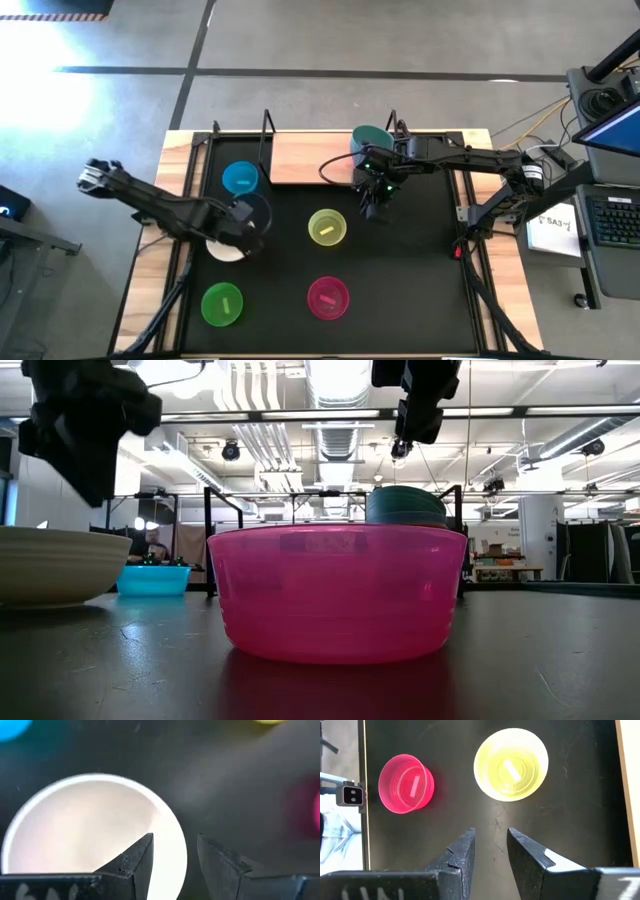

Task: Place and stack bowls onto a shelf
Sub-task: Stack the white bowl on top of the pine green bowl

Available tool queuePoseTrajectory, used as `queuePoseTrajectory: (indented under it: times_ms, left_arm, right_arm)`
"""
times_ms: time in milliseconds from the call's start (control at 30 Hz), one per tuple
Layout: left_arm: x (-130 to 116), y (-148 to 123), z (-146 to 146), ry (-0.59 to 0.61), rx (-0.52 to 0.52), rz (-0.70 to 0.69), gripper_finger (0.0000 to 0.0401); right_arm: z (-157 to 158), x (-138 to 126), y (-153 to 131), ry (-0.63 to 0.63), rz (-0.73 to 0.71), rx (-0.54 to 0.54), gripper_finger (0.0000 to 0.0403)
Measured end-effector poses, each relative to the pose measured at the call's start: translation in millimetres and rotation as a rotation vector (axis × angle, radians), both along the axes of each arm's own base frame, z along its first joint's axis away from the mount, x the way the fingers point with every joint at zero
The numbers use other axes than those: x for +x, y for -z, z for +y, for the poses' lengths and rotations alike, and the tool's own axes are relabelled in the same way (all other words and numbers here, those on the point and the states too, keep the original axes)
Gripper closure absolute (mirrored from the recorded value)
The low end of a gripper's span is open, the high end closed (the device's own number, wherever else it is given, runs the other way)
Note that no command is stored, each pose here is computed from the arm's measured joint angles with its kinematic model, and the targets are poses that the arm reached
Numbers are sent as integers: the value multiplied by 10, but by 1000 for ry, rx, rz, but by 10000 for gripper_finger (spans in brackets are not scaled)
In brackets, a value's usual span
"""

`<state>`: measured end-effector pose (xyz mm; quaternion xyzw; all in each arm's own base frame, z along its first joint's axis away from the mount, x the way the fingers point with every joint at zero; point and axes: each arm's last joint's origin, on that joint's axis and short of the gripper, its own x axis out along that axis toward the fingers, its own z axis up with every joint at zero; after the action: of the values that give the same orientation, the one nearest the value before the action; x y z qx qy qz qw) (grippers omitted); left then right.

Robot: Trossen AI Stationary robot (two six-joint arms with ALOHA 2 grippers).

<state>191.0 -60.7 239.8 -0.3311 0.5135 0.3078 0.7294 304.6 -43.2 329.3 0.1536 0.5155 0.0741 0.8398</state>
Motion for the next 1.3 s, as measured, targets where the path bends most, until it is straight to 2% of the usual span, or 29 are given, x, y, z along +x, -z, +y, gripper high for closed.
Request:
queuePoseTrajectory:
  times_ms: [300, 433, 700, 800, 933, 1000, 1167, 1300]
  left_arm:
    - [311, 159, -246, 49, 19, 126, 265]
    - [346, 262, -254, 46, 68, 204, 265]
    - [418, 468, -283, 47, 104, 288, 270]
    - [428, 513, -295, 73, 122, 307, 295]
    - [443, 561, -301, 102, 133, 331, 368]
    - [448, 582, -304, 103, 134, 340, 392]
    - [472, 578, -329, 123, 87, 336, 399]
    - [578, 366, -398, 191, 36, 239, 400]
  right_arm:
    - [0, 1, 0, -20, -8, -11, 300]
    - [0, 1, 0, -23, -9, -13, 300]
    - [3, -14, 7, -24, 9, -10, 300]
    - [4, -23, 10, -26, 17, -9, 300]
    - [4, -25, 12, -41, 15, -17, 300]
    - [4, -25, 12, -43, 14, -18, 300]
    - [6, -36, 15, -53, 22, -21, 300]
    - [11, -64, 27, -122, 31, -48, 300]
